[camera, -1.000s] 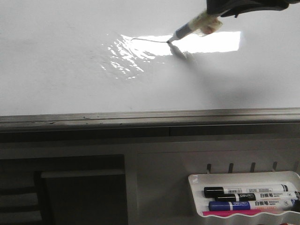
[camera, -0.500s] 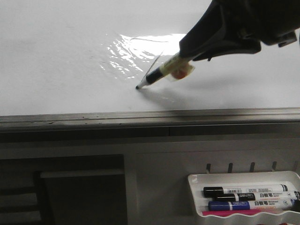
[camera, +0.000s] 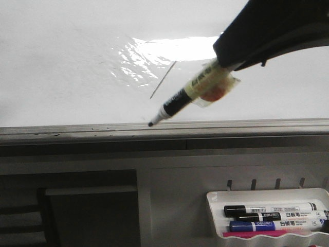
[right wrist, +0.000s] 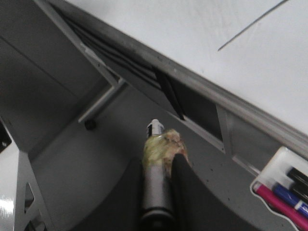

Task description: Write number 7 on whiteboard

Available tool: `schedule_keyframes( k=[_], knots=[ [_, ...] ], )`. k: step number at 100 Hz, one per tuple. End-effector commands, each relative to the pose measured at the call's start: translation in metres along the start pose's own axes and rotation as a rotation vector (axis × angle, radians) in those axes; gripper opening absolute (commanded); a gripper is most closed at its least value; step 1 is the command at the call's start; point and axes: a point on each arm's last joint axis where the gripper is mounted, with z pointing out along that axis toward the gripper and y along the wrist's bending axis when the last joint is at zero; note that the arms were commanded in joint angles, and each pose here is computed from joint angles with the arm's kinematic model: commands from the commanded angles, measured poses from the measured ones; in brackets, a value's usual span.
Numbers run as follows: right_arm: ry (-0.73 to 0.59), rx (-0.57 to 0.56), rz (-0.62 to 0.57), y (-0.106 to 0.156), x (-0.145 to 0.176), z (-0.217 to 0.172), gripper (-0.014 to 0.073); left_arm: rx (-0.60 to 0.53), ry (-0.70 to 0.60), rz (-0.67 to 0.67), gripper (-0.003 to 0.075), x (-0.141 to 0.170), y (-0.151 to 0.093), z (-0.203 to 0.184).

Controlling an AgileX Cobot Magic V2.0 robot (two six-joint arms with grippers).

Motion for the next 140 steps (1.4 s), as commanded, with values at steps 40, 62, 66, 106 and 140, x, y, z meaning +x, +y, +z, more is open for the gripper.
schedule_keyframes(
  k=[40, 62, 66, 106, 140],
  knots=[
    [0.077, -0.056, -0.11, 0.021, -0.053, -0.039, -0.005, 0.313, -0.023, 0.309, 0.0544, -0.011, -0.074, 0.038],
    [0.093, -0.068, -0.128, 0.022, -0.063, -0.041, -0.005, 0.362, 0.012, 0.376, 0.0544, -0.011, -0.094, 0.06],
    [0.095, -0.065, -0.133, 0.022, -0.063, -0.041, -0.005, 0.362, 0.018, 0.378, 0.0544, -0.01, -0.095, 0.064],
    [0.097, -0.058, -0.141, 0.022, -0.063, -0.042, -0.005, 0.354, -0.004, 0.374, 0.0521, -0.007, -0.099, 0.077],
    [0.093, -0.055, -0.142, 0.021, -0.063, -0.041, -0.005, 0.353, 0.015, 0.378, 0.0365, 0.0, -0.101, 0.086]
  ],
)
